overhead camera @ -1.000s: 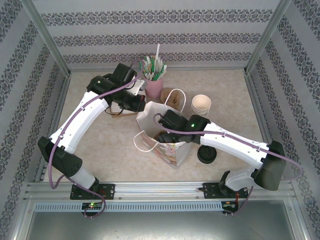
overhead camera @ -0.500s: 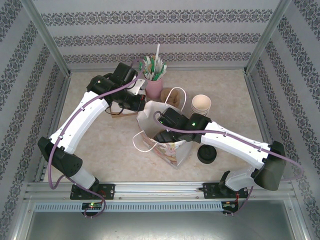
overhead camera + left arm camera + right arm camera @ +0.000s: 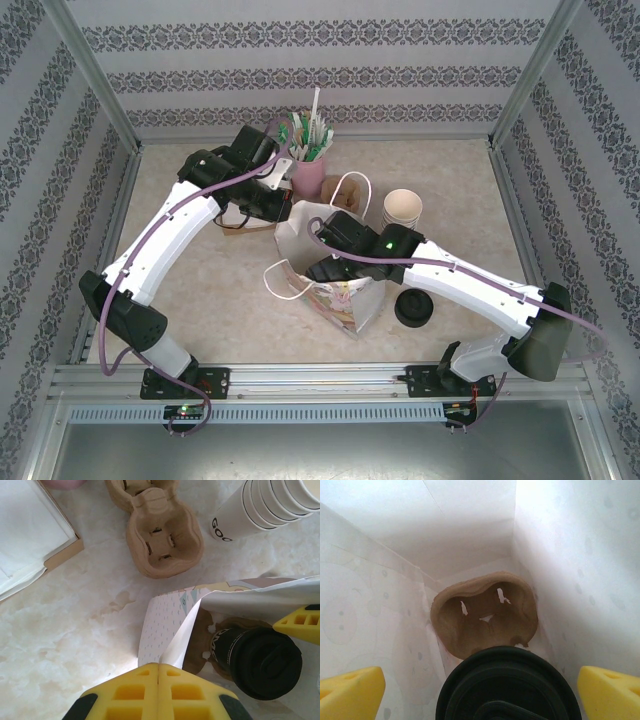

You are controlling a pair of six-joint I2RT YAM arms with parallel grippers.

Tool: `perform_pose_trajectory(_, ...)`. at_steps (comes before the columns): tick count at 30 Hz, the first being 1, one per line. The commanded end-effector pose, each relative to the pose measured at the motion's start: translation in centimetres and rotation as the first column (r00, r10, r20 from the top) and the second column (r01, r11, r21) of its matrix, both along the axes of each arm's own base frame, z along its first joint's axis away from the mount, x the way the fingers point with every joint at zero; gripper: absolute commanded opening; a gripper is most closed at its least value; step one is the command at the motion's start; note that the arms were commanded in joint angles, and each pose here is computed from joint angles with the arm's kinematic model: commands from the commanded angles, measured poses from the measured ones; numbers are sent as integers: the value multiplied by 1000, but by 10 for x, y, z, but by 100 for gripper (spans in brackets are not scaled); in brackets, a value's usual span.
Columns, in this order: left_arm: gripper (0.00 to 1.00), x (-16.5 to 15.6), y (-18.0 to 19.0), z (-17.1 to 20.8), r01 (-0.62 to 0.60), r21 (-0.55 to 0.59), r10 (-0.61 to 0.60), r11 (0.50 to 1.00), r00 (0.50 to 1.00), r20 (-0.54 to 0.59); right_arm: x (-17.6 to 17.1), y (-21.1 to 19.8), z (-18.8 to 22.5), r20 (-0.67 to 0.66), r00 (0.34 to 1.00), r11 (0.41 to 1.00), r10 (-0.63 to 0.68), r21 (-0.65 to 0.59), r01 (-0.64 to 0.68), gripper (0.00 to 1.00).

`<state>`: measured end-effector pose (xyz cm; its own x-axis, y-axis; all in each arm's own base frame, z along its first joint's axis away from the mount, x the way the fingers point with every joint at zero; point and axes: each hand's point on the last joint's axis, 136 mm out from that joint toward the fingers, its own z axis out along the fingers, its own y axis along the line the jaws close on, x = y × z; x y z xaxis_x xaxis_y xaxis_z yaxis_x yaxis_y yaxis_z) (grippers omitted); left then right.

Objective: Pack the takeout coffee

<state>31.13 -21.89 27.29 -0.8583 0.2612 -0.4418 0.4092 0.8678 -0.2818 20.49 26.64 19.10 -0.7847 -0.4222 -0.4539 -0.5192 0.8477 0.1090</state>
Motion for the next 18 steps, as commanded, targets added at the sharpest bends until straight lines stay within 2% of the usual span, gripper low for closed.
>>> perform_pose_trajectory(1, 2, 2, 5, 5, 3, 41, -4, 999, 1000, 31, 1, 1, 11, -2, 1000, 1000, -14, 24, 15, 98)
perform_pose_trajectory(18, 4, 7, 10, 5, -10, 81, 6, 997, 999, 50, 3, 5, 39, 36, 999, 996, -14, 88, 11, 98)
